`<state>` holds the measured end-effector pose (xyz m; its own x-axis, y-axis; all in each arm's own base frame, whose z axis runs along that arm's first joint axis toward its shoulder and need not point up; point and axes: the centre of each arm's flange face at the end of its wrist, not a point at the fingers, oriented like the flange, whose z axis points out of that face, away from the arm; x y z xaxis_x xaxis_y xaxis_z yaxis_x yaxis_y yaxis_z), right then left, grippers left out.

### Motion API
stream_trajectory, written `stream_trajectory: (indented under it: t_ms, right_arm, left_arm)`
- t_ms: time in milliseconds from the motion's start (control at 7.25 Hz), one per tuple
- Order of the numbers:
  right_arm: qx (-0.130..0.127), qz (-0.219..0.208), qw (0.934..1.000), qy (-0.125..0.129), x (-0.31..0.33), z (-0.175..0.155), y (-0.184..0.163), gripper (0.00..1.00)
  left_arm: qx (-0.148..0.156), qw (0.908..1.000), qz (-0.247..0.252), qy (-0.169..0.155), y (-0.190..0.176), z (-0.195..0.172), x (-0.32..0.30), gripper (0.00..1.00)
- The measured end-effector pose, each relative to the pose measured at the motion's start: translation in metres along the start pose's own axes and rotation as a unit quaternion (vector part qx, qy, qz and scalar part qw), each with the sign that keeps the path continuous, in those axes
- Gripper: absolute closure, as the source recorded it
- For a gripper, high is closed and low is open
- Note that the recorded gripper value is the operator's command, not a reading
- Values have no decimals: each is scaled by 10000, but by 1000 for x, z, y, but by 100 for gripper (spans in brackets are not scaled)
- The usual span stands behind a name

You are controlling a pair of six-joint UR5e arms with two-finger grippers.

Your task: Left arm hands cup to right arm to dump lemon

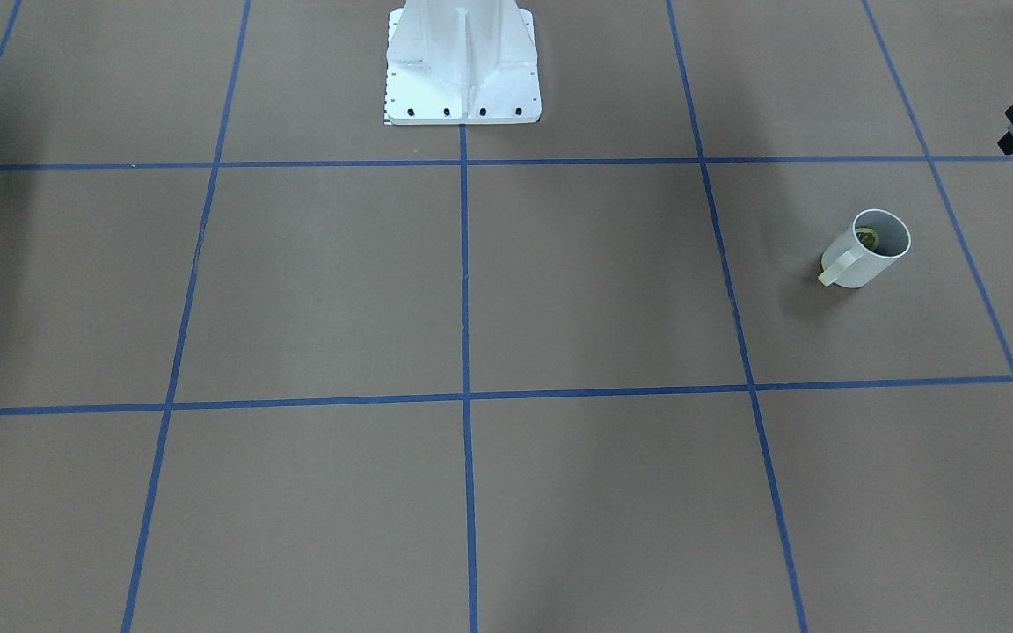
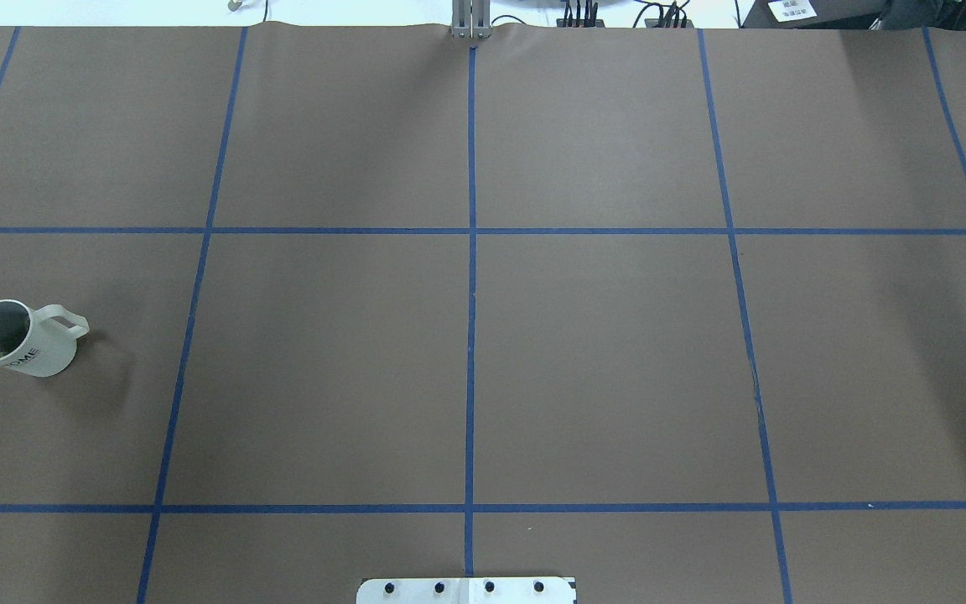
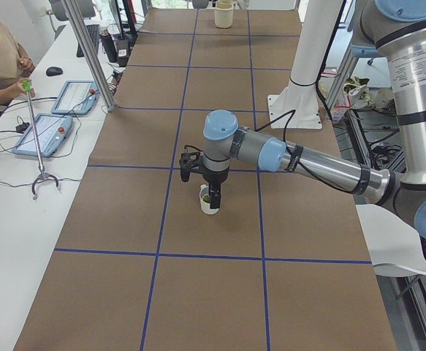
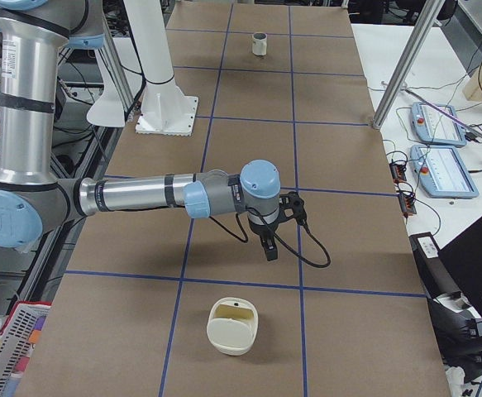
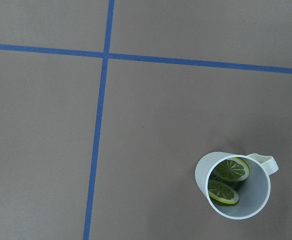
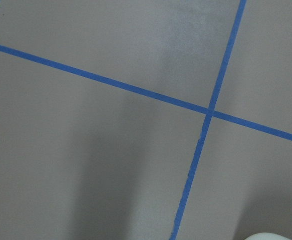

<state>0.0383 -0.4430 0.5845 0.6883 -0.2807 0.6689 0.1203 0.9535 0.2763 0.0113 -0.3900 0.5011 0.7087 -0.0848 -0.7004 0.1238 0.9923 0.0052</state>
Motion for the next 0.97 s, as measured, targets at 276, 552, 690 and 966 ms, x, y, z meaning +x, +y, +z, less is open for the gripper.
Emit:
stream_trajectory:
  t_ms: [276,552,690,966]
  right_arm:
    - [6,13,10000,3,0,-1,1,0]
    - [-7,29,10000,-9,1,0,3,0]
    - [-23,51,10000,-18,2,1,6,0]
    - [-8,66,10000,-28,1,0,5,0]
  left_arm:
    - [12,10000,21,32,0,-2,3,0]
    - [-12,9998,72,203,2,-6,10,0]
    - [-13,9996,117,275,3,-6,13,0]
    - [-8,9994,176,301,2,-4,17,0]
